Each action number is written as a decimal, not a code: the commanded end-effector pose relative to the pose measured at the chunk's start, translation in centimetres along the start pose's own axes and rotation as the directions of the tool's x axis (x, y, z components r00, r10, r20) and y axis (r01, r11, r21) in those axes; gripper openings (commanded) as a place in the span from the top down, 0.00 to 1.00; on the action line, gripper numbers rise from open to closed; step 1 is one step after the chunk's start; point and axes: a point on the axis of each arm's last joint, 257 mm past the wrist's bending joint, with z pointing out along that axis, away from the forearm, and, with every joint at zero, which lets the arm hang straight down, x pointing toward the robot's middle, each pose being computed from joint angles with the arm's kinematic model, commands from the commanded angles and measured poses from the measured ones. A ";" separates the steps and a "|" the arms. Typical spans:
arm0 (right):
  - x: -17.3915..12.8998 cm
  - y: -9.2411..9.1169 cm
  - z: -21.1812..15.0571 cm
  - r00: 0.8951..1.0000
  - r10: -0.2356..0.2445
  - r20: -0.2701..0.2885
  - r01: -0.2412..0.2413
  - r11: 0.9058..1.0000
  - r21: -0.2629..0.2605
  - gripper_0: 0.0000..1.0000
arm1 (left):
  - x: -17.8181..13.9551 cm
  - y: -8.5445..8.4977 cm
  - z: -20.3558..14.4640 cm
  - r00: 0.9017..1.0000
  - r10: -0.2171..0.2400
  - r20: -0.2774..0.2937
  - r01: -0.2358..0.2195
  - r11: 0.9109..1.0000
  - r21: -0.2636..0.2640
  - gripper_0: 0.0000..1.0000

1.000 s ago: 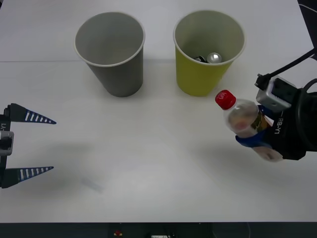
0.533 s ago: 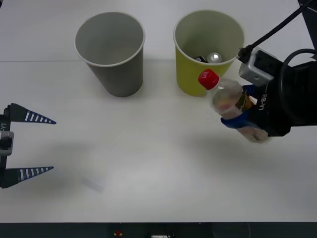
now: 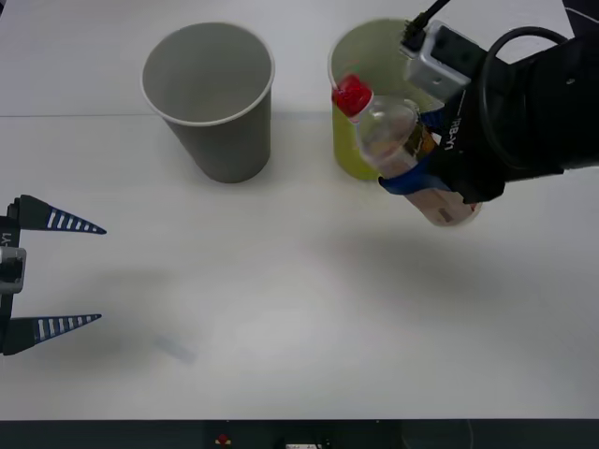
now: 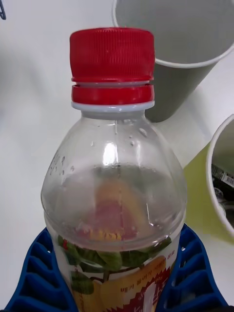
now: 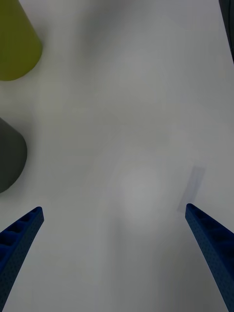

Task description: Put the can into the green bin and the plastic bottle into the gray bin

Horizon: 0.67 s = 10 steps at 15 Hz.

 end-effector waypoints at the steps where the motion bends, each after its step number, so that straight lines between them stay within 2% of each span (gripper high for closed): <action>1: -1.9 -1.2 1.2 1.000 -0.015 0.005 0.015 1.000 0.012 1.00 | 0.0 0.0 0.0 1.000 0.000 0.000 0.000 1.000 0.000 0.00; 6: -5.3 -3.2 3.1 1.000 0.000 0.005 0.000 1.000 0.021 1.00 | 0.0 0.0 0.0 1.000 0.000 0.000 0.000 1.000 0.000 0.00; 10: -8.2 -4.2 5.0 0.999 0.036 0.027 -0.036 0.999 0.013 1.00 | 0.0 0.0 0.0 1.000 0.000 0.000 0.000 1.000 0.000 0.00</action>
